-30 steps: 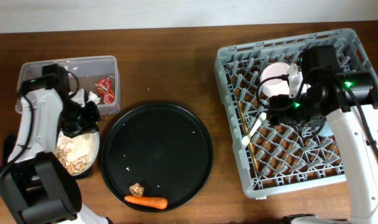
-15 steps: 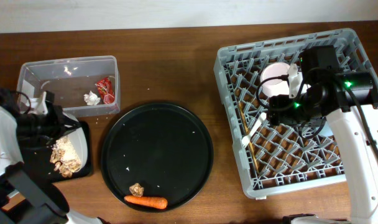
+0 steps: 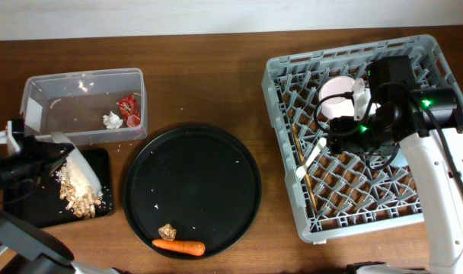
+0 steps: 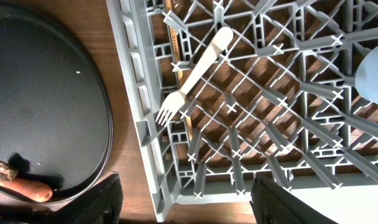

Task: Sort waste into correct bins and load items into the dishwasher rack
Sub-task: 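Tip the plate with the left gripper to dump food onto the black tray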

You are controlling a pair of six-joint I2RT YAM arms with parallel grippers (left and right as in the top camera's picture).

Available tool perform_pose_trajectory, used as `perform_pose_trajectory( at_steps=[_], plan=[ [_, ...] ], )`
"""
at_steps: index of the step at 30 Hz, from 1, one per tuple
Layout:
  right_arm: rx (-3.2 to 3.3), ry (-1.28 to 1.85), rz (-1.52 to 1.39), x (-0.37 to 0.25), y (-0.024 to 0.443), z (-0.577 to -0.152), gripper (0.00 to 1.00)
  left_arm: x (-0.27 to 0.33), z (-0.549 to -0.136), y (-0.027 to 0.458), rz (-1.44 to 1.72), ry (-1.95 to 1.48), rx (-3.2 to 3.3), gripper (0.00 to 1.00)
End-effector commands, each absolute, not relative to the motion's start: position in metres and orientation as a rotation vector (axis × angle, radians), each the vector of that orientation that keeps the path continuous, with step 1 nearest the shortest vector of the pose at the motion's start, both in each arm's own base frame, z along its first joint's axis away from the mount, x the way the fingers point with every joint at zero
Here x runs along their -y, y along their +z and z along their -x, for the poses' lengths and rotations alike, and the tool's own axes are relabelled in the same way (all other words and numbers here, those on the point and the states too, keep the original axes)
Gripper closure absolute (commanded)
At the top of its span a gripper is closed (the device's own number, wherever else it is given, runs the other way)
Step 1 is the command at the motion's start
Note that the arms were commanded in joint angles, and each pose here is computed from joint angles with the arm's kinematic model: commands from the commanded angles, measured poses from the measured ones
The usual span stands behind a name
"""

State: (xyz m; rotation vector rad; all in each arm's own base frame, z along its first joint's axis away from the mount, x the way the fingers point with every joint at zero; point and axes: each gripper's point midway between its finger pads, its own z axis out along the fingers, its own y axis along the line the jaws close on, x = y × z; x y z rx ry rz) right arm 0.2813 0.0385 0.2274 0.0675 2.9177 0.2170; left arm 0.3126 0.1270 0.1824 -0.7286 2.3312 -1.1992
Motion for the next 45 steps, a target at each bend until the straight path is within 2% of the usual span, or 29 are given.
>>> perform_pose_trajectory(
  at_steps=[1,22,35,45],
  plan=[
    [-2.899,0.200,-0.063,-0.035,0.232,-0.281,0.30,-0.132,-0.313,0.215,0.641,-1.231,-2.184,1.00],
    [-2.900,0.201,-0.063,-0.035,0.232,-0.281,0.30,-0.137,-0.307,0.216,0.689,-1.241,-2.170,1.00],
    [-2.899,0.200,-0.062,-0.035,0.232,-0.281,0.30,-0.132,-0.306,0.253,0.590,-1.359,-1.943,1.00],
    [-2.900,0.201,-0.062,-0.035,0.232,-0.281,0.30,-0.145,-0.297,0.255,0.633,-1.338,-1.913,1.00]
  ],
)
